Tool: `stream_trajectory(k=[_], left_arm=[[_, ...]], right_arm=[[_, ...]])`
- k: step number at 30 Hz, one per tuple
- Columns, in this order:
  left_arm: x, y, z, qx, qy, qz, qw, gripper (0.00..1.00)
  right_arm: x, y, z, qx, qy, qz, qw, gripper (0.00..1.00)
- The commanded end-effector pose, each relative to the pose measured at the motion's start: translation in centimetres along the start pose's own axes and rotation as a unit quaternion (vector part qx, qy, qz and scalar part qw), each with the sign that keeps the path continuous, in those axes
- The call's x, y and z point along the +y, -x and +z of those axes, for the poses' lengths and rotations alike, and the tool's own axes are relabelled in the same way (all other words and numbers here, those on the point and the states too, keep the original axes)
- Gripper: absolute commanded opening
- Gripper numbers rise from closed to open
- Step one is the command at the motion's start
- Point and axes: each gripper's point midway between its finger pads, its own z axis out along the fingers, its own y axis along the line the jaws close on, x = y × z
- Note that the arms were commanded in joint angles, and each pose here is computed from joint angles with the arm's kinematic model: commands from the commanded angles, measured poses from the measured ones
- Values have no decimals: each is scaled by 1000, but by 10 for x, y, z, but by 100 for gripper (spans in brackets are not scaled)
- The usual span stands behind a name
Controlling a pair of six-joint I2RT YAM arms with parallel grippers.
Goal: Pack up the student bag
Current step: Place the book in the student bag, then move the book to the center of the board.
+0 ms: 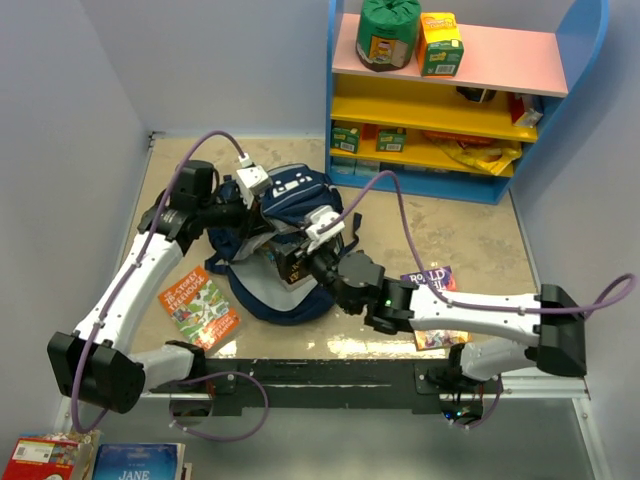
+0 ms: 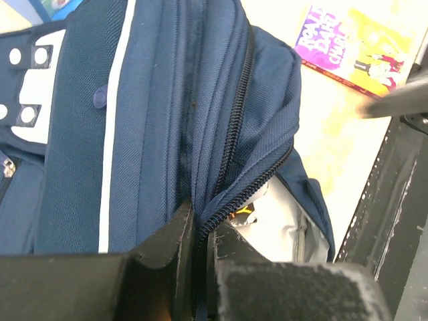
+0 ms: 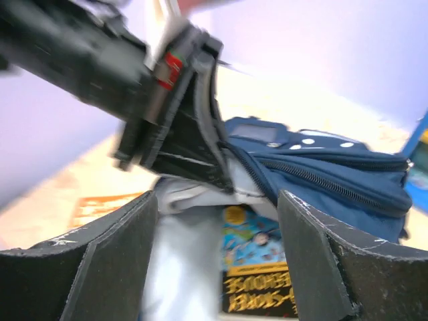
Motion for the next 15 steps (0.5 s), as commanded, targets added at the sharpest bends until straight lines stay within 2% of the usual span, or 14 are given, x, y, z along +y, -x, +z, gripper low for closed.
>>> stream_trajectory(k=[1,4,7,11,15], left_arm=[[34,56,7,-74,51,61,994,0],[53,61,11,-74,85,58,992,0],[51,58,16,-84,77,56,992,0],[47,46,23,-79,68,48,993,0],[62,50,19,-93,114,48,988,0]], right_arm=[[7,-39,-25,76,34,57,995,72],[15,-61,-49,95,61,75,991,67],[49,-84,-67,125,117,74,982,67],[92,-125,-64,182,162,59,968,75],[133,-136,-54,189,217,50,956,79]])
